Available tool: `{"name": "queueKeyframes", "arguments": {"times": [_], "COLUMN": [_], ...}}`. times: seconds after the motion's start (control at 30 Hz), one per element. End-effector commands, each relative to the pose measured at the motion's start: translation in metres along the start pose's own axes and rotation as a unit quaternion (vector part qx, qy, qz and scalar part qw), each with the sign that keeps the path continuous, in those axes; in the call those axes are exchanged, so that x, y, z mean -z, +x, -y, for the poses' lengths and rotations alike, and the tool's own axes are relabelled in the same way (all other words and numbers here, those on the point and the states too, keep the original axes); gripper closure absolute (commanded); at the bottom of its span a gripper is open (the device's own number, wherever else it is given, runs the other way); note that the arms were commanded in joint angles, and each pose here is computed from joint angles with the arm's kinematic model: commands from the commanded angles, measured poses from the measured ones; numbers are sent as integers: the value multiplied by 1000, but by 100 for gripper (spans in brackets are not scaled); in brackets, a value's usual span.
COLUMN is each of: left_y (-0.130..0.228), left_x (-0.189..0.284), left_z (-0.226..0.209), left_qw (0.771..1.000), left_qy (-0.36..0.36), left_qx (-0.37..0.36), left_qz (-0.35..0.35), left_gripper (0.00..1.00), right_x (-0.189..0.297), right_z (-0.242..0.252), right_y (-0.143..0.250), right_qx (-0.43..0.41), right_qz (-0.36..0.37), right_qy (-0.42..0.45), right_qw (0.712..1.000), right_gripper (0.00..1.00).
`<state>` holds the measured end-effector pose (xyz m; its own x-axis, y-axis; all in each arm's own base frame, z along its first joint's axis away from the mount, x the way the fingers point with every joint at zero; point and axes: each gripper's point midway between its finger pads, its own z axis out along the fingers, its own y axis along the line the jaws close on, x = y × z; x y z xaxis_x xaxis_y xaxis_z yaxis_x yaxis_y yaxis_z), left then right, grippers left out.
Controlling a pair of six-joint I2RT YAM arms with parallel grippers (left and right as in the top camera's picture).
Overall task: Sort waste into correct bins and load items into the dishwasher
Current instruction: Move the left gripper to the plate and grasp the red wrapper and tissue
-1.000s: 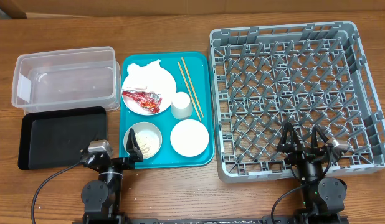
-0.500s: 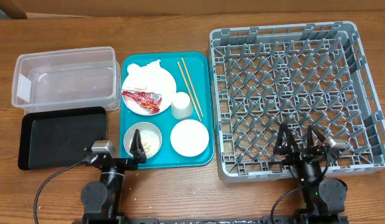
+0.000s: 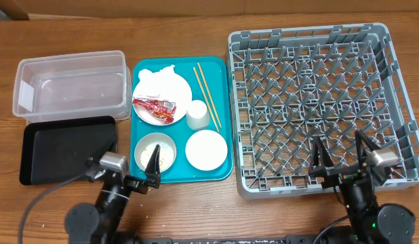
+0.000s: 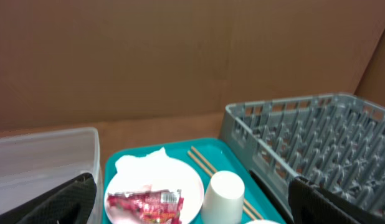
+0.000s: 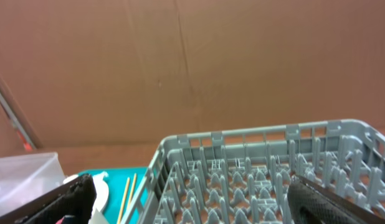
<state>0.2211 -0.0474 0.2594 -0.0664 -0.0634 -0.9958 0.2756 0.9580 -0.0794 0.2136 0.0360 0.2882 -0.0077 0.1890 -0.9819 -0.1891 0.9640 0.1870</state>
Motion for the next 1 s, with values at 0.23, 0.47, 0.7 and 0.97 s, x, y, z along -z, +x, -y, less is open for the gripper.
{"name": "queueKeyframes", "arguments": {"times": [0.23,0.47,0.7,0.97], "left_y": [-67,-63,-16,75], "left_x": [-55,-116,-166,-190], "left_z": [-1,-9,-6,-16], "left_qw": [984,931,856,780], "left_qy": [33,53,69,68], "left_qx": [-7,59,96,139], "left_qz": [-177,-355,-503,-606], "left_gripper": [0,0,0,0], "right_x": [-27,-49,-70,-80], "right_z": [-4,0,6,-6], "right_y": [-33,-21,2,25], "right_qx": [-2,-22,-34,-61], "right_qz": [-130,-273,-380,-424], "right_qy": [21,46,66,26], "right_qw": [991,961,922,903], "right_gripper": [0,0,0,0]}}
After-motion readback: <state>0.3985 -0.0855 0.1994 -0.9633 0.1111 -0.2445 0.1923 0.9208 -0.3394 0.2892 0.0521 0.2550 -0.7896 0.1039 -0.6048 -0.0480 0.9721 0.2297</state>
